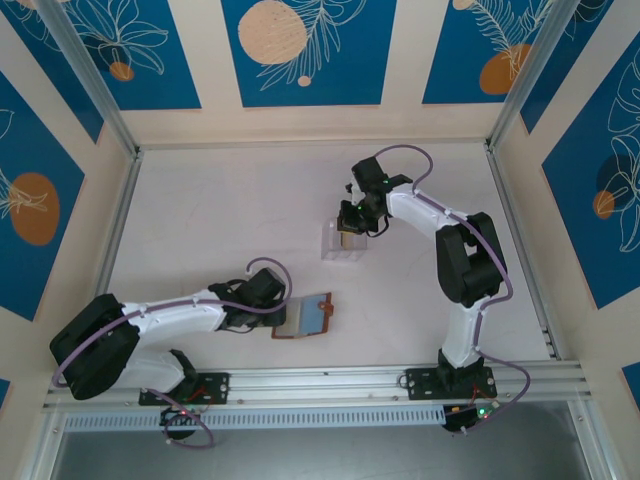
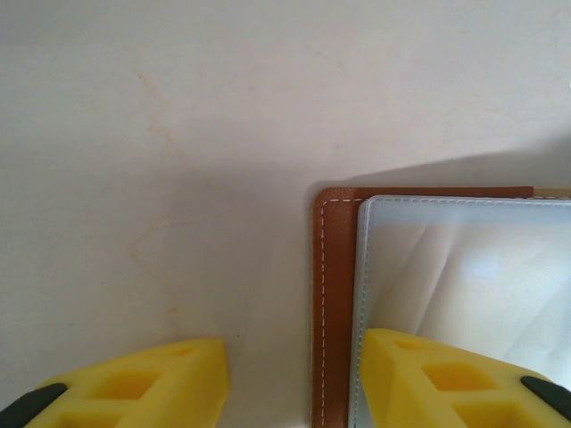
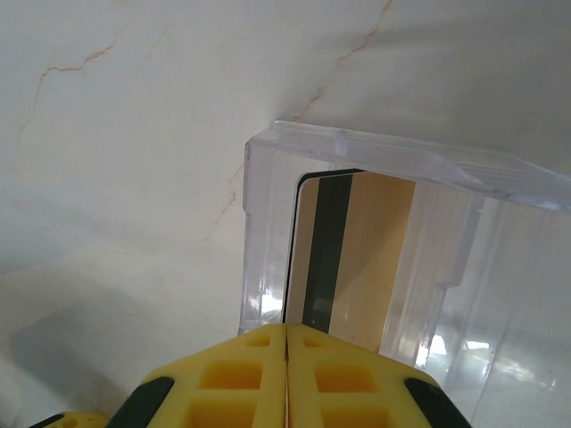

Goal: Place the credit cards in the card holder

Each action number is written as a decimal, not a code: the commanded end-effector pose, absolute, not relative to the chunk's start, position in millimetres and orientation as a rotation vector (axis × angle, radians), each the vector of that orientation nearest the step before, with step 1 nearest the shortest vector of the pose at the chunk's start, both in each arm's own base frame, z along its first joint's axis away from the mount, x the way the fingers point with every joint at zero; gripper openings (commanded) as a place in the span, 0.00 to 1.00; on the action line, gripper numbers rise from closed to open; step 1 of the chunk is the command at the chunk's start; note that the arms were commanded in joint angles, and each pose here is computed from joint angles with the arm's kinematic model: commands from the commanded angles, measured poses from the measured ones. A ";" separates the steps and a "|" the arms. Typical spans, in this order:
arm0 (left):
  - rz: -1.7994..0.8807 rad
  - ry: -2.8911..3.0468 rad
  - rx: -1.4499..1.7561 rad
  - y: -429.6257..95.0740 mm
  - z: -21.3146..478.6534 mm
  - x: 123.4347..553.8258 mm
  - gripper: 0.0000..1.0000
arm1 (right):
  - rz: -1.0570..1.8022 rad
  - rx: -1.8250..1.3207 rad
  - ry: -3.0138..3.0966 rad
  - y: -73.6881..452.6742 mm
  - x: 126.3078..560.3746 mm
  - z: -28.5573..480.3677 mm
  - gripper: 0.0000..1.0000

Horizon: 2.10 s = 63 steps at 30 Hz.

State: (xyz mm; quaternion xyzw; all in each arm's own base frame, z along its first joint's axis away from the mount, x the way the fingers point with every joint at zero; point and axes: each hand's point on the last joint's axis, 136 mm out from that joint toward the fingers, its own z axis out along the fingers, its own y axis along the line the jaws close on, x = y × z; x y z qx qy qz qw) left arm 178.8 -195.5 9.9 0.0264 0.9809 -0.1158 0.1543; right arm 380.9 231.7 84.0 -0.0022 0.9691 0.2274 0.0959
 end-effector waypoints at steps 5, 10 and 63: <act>-0.296 2.889 0.082 -190.8 -27.4 165.0 0.46 | 0.383 0.024 2.939 196.1 371.9 71.2 0.10; -0.295 2.890 0.082 -190.6 -28.0 164.7 0.46 | 0.367 0.022 2.943 193.7 370.3 71.0 0.11; -0.289 2.901 0.082 -191.1 -32.6 164.0 0.46 | 0.495 0.022 2.977 202.3 373.2 60.2 0.08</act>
